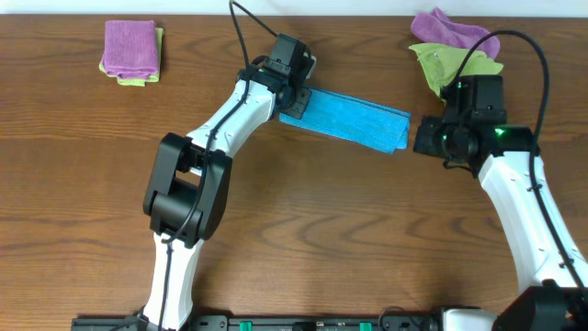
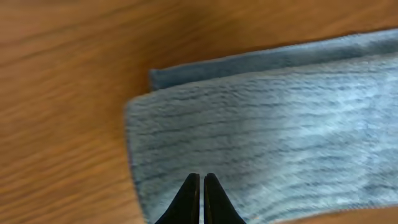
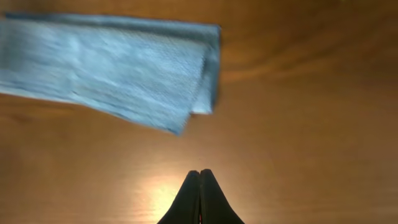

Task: Fold the cloth
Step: 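Release the right end and move the right gripper away to the right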

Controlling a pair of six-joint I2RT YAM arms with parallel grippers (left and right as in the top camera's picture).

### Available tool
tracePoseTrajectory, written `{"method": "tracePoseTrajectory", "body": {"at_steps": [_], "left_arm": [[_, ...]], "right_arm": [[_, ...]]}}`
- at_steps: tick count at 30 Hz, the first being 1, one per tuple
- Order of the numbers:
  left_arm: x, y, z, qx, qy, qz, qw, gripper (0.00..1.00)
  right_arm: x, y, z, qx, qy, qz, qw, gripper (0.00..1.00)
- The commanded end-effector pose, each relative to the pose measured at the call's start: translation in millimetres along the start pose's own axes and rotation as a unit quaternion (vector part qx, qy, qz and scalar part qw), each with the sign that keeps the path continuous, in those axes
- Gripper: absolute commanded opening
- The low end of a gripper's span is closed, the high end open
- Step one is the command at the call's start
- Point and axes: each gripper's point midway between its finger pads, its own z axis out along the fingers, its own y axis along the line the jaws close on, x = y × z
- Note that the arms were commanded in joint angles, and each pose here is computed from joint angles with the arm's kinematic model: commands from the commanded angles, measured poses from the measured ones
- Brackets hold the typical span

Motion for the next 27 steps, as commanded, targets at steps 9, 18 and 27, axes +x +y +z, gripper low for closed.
{"method": "tracePoseTrajectory", "body": {"at_steps": [9, 18, 27], "left_arm": [[9.0, -2.0, 23.4, 0.008, 0.013, -0.018, 1.0, 0.06], [40.8, -1.2, 41.6, 0.011, 0.067, -0.026, 0.997, 0.06], [92.9, 36.0, 27.4, -0.073, 0.169, -0.088, 0.979, 0.06]], "right_arm": [[-3.5, -6.7, -6.4, 0.023, -0.01, -0.017, 1.0, 0.01], [-5.4, -6.2, -6.4, 0.022, -0.014, -0.017, 1.0, 0.01], [-6.3, -6.1, -6.4, 0.022, -0.016, -0.017, 0.999, 0.01]]}}
